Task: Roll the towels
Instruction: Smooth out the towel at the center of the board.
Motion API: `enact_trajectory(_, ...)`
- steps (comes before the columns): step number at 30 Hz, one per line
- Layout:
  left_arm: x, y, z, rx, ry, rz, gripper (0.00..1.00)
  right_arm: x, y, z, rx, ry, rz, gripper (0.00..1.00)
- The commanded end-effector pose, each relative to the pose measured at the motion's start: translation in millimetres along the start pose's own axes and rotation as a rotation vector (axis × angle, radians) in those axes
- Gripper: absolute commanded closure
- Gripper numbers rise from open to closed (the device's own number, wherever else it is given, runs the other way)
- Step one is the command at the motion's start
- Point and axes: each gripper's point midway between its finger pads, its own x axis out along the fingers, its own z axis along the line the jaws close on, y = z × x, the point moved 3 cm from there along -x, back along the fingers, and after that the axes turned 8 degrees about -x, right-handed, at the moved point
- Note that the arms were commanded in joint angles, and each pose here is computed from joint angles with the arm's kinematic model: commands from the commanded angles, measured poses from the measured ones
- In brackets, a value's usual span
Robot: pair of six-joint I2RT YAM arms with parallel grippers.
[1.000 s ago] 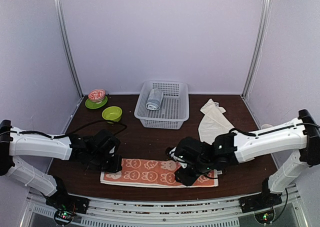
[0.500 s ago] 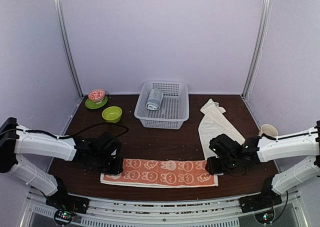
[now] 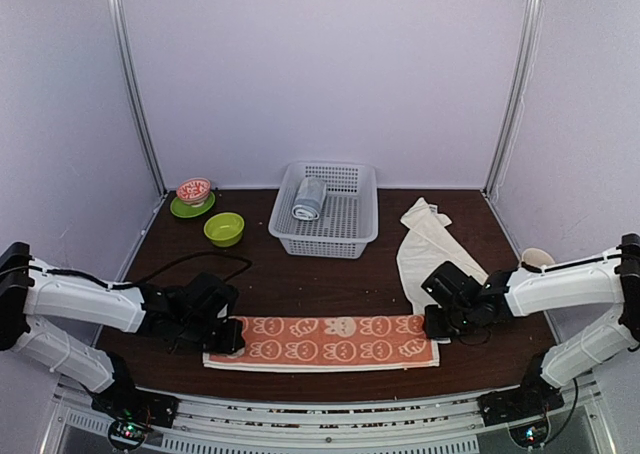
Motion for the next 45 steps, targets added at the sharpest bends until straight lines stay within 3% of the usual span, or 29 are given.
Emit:
enact_trajectory(1, -9, 18, 22, 0.009, -0.086, 0.068, 1.0, -22, -9, -3, -0.017, -0.017, -0.03, 0.52)
enact_trajectory(2, -17, 13, 16, 0.018, -0.072, 0.052, 1.0, -32, -14, -1, -0.017, -0.038, -0.045, 0.48)
enact_trajectory(6, -50, -12, -11, 0.055, -0.004, -0.037, 0.51, -57, -18, 3, -0.006, -0.104, -0.053, 0.41)
enact_trajectory(9, -69, -31, -28, 0.084, 0.03, -0.108, 0.44, -60, -3, 4, 0.036, -0.182, -0.027, 0.4)
enact_trajectory(12, -62, -40, -32, 0.109, -0.002, -0.121, 0.48, -51, 15, 0, 0.081, -0.199, -0.005, 0.4)
enact_trajectory(16, -37, -49, -40, 0.143, -0.041, -0.102, 0.64, -35, 37, 0, 0.156, -0.238, 0.035, 0.4)
enact_trajectory(22, 1, -53, -43, 0.143, -0.071, -0.076, 0.85, -26, 37, 7, 0.209, -0.262, 0.034, 0.4)
enact_trajectory(26, 20, -39, -20, 0.094, -0.137, -0.029, 1.0, -21, 32, 15, 0.225, -0.27, 0.045, 0.4)
enact_trajectory(36, 17, -5, 43, -0.058, -0.255, -0.026, 1.0, -7, 23, 29, 0.213, -0.267, 0.079, 0.4)
enact_trajectory(45, 3, 2, 59, -0.12, -0.274, -0.06, 1.0, -4, -2, 51, 0.17, -0.297, 0.077, 0.44)
